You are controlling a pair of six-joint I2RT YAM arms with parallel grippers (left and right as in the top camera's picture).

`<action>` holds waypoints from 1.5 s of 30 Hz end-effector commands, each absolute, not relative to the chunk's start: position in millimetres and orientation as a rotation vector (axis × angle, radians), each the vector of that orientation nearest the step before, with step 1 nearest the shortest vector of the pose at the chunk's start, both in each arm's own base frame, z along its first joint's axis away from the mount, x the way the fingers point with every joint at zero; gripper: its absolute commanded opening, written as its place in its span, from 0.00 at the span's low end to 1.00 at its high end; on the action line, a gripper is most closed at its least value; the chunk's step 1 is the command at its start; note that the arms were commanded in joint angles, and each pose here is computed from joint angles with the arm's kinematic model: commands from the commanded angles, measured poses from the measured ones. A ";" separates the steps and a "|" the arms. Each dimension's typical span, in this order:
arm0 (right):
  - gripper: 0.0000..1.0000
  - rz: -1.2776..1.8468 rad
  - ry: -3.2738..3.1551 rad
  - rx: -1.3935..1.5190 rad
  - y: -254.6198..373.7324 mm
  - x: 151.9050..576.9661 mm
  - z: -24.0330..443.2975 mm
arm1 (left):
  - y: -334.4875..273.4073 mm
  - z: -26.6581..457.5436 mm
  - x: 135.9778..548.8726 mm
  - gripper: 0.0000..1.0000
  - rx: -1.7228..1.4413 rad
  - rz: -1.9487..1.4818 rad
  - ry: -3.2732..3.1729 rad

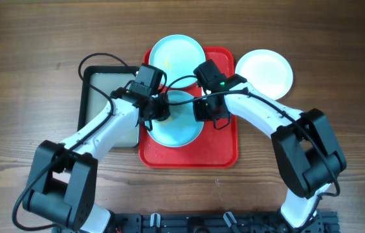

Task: Clean dirty plates on tray and stack at the side
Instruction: 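Scrub the held light-blue plate with the sponge in the left gripper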

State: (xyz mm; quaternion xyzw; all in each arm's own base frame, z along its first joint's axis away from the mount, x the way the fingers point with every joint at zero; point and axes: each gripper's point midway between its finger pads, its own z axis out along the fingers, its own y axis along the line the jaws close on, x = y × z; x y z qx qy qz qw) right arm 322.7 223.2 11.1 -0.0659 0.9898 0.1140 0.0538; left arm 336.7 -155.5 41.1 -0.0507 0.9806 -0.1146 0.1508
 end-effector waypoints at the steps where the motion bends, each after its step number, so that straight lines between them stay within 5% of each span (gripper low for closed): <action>1: 0.04 0.361 3.028 -0.227 223.9 319.0 4.3 | -151.0 44.4 341.3 0.04 -0.129 -0.294 2.813; 18: 0.04 0.363 3.021 -0.239 224.6 320.1 4.5 | -138.5 -7.0 321.4 0.04 -0.123 -0.195 2.988; 27: 0.04 0.416 3.012 -0.324 230.7 317.8 6.0 | -163.9 -21.3 303.5 0.04 -0.116 -0.419 3.089; 41: 0.04 0.416 3.011 -0.324 230.7 318.0 6.0 | -219.2 -13.8 285.4 0.04 0.046 -0.615 3.081; 45: 0.04 0.416 3.011 -0.323 230.7 318.0 6.0 | -217.2 34.5 313.5 0.04 0.064 -0.674 2.936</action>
